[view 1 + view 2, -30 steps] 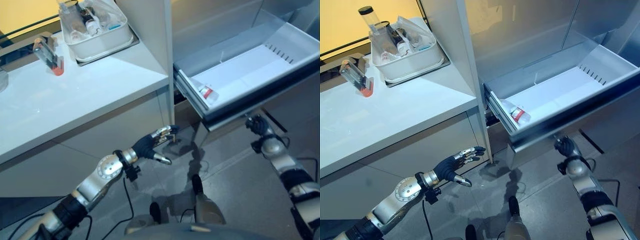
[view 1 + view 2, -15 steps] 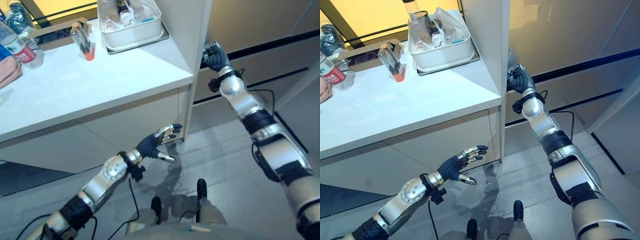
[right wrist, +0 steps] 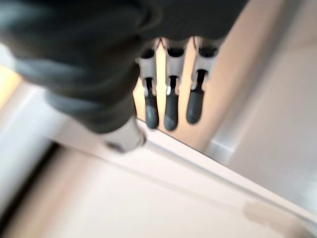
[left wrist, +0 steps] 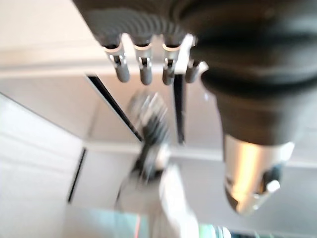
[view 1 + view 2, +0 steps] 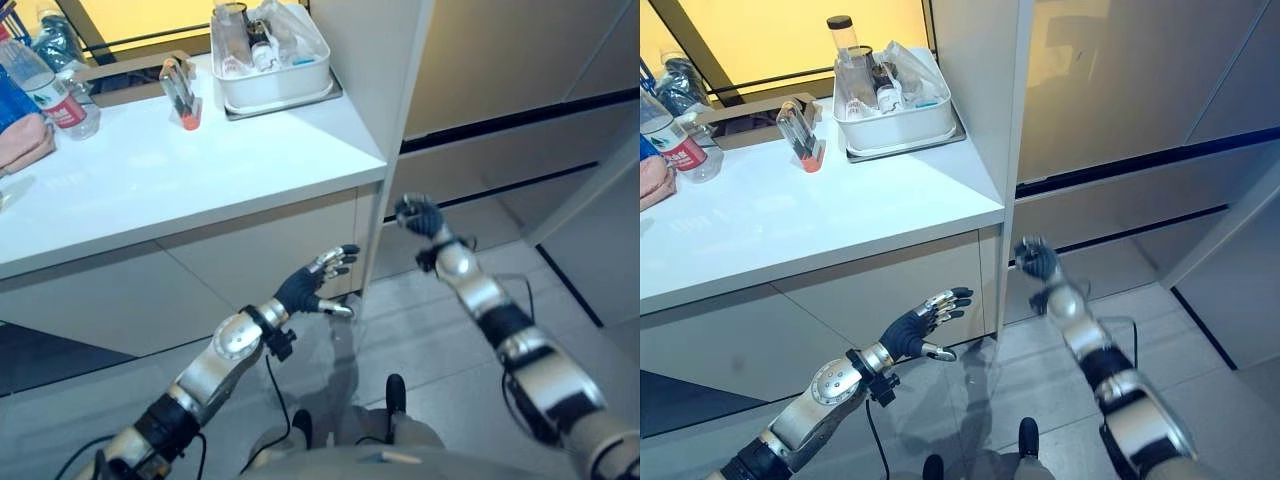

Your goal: Take the drinks into the refrigerator

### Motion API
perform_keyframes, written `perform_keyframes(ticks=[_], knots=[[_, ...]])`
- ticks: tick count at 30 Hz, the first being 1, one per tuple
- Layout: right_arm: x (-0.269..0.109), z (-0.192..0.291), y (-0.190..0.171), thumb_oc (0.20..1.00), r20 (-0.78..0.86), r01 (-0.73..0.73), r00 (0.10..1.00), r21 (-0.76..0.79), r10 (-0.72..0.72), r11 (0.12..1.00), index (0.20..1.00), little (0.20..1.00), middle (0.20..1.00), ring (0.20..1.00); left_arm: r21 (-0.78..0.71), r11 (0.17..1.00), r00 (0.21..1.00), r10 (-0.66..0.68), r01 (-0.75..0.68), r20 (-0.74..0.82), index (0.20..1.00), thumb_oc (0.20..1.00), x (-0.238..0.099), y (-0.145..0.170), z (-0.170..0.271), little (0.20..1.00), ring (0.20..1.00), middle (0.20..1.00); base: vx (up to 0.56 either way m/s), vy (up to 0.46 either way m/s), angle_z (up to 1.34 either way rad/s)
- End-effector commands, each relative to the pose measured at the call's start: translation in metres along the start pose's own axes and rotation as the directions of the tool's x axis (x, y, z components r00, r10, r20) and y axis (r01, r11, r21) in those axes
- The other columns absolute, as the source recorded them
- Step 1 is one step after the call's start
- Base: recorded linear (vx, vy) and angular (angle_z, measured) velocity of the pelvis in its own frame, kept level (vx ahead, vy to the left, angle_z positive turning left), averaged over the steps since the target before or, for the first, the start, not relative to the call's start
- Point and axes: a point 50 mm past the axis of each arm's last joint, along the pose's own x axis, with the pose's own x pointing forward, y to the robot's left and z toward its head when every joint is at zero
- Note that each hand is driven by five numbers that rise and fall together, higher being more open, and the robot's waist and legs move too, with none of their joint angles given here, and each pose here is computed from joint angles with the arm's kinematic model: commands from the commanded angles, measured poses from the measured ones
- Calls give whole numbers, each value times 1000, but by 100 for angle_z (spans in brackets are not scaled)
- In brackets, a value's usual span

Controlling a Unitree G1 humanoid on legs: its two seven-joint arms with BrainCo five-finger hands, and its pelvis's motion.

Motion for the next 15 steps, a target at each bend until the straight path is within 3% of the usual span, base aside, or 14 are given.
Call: perform_keyframes(ticks=[1,6,8,12,13,15], knots=[[6,0,-14,1000,-3,36,999,93,-36,995,1000,1000,1000,1000,37,998,997,53,-55,52,1000,1000,-1,5,3,1000,1000,1000,33,-38,3],[-25,-67,3,1000,-248,50,969,191,-1,980,1000,1000,1000,1000,-8,980,977,197,-198,-80,1000,1000,-14,15,-32,1000,1000,1000,30,-43,-2],[-50,-103,17,1000,-385,45,922,208,40,977,1000,1000,1000,1000,-17,950,928,302,-313,-220,1000,1000,-26,17,-66,1000,1000,1000,28,-62,6],[-83,-141,38,1000,-547,25,830,226,106,974,1000,1000,1000,1000,-1,880,760,409,-474,-505,1000,1000,-50,9,-128,1000,1000,1000,22,-47,8],[-83,-141,37,1000,-547,25,831,226,105,974,1000,1000,1000,1000,-1,880,761,409,-474,-504,1000,1000,-50,9,-128,1000,1000,1000,35,-48,0],[-106,-161,50,1000,-640,-33,754,189,149,981,1000,1000,1000,1000,80,844,568,424,-531,-706,1000,1000,-77,-3,-168,1000,1000,1000,51,-58,4]])
